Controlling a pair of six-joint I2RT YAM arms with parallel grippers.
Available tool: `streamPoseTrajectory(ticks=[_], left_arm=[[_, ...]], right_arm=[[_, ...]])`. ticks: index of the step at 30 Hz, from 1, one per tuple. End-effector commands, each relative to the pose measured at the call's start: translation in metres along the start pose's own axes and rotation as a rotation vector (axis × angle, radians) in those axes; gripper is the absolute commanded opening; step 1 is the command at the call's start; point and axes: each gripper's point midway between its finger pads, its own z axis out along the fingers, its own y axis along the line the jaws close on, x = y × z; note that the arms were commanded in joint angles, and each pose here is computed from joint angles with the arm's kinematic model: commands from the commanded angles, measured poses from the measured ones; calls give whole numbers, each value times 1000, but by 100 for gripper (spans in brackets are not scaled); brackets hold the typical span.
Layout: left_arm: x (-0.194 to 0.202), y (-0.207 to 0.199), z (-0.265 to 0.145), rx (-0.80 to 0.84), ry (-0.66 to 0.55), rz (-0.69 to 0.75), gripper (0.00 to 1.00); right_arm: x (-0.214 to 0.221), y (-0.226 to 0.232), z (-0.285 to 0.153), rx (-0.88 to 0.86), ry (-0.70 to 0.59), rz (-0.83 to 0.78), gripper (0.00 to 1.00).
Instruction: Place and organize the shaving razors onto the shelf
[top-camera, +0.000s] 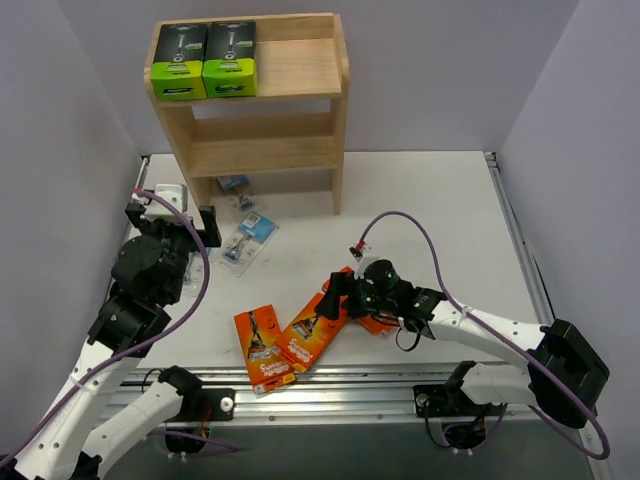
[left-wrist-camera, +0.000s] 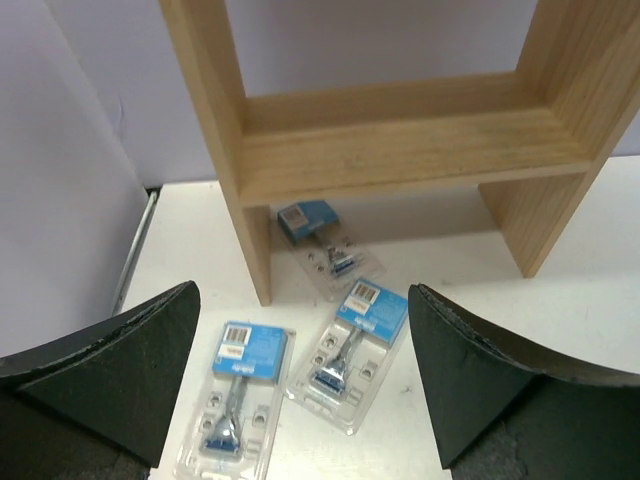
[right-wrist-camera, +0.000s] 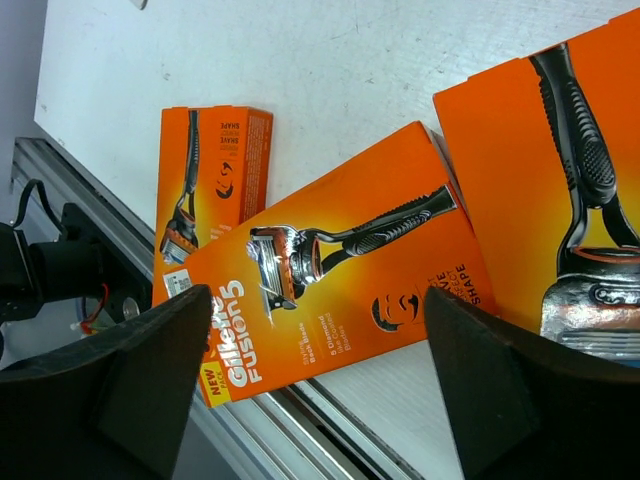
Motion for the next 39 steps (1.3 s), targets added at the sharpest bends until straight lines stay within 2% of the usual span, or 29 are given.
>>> streamPoseTrajectory(ticks=[1,3,7,8,9,12,14,18,24,39], left_arm=[[12,18,-15,-74,-19,-90,94],[44,18,-17,-84,19,-85,94],[43,22,-29,-95,3,-115,94],[43,21,-30,-92,-1,-105,94],[42,21,-31,-92,-8,-107,94],[40,23,-36,-103,-21,-104,94],[39,27,-39,-123,-30,-100,94],[37,31,-42,-138,-48,-107,94],[37,31,-43,-136,-47,-106,94],[39,28,-41,-133,-41,-98,94]], right_arm=[[-18,12,-5,28,-72,-5,78],[-18,21,-4,12,-64,-43,69],[-12,50,-5,-5,-36,-154,56],[-16,63,-5,-20,-45,-181,50],[-15,65,-2,-5,-41,-227,40],[0,82,1,33,7,-332,27],[20,91,3,50,74,-403,23],[56,111,3,54,153,-512,20],[87,111,4,155,208,-658,23],[103,93,23,267,279,-802,24]])
